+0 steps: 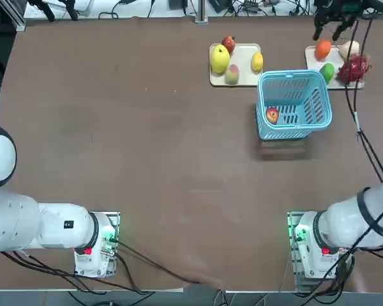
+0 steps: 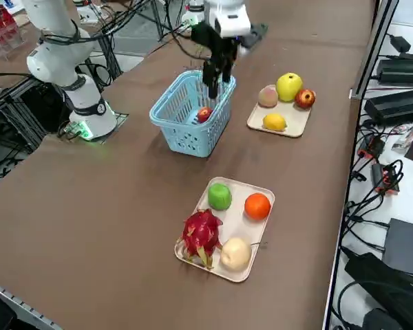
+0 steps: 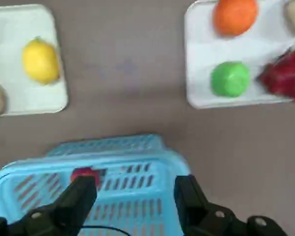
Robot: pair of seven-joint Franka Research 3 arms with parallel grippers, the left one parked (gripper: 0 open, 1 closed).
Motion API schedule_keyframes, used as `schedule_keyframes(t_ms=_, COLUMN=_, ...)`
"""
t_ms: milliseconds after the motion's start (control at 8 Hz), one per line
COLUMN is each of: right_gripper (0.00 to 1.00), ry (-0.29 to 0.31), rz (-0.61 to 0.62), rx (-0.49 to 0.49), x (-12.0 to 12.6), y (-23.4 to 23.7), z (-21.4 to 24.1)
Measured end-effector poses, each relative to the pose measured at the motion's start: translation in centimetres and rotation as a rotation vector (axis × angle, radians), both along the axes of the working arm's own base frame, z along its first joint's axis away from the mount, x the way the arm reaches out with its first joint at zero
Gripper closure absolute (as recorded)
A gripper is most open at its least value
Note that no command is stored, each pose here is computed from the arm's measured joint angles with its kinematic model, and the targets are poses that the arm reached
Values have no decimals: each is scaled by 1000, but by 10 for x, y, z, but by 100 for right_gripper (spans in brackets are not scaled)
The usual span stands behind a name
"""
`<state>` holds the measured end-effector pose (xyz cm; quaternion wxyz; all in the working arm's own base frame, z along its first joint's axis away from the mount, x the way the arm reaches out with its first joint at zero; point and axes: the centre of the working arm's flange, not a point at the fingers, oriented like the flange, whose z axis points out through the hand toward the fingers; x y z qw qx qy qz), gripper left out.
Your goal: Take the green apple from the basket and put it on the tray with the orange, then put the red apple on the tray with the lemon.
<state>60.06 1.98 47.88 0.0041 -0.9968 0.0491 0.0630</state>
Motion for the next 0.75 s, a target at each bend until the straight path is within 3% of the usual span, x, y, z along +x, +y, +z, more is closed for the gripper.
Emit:
schedule_keyframes(t_ms=375, right_gripper=3, ry=-40, rz=-55, rx=40, x=-74, y=73, z=-18)
schedule_keyframes(t_ms=750, right_gripper=3, ry=-46, rz=-47, rx=35, x=-126, y=89, z=-67)
